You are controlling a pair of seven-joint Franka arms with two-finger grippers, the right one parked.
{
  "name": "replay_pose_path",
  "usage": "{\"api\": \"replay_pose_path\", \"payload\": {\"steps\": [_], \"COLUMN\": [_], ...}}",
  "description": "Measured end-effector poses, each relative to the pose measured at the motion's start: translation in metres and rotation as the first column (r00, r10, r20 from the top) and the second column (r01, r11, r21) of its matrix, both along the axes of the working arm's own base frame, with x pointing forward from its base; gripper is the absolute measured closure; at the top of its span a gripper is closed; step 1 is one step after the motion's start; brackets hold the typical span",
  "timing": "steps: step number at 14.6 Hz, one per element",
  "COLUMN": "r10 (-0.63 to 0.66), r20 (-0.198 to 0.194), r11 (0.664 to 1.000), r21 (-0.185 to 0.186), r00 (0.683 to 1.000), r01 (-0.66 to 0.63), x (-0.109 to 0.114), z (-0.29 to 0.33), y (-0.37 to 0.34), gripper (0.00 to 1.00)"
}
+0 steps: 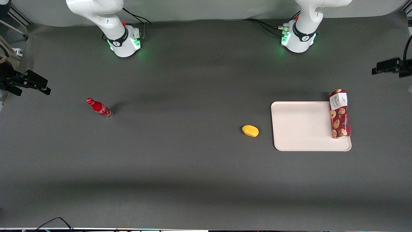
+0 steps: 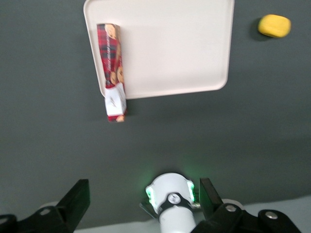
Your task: Place red cookie box on tray
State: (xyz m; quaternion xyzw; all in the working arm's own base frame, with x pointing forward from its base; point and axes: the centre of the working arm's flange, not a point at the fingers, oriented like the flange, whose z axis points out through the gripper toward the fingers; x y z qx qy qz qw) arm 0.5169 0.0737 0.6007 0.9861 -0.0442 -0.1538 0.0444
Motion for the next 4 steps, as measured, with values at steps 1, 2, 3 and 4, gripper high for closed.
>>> {"api": "replay_pose_path", "payload": {"steps": [1, 2, 3, 4], "r10": [0.008, 0.008, 0.004, -0.003], "r20": [0.006, 0.014, 0.027, 0.04], "r11": [1.0, 1.0, 0.999, 0.999], "r21": [0.005, 0.016, 0.032, 0.043], "r00": [1.0, 1.0, 1.0, 0.999], "r01": [-0.008, -0.008, -0.004, 0.001], "x": [-0.012, -0.025, -0.035, -0.042], "z": [0.017, 0.03, 0.041, 0.049], "y": [-0.014, -0.029, -0.041, -0.052], "gripper": [0.0, 0.0, 0.0, 0.0]}}
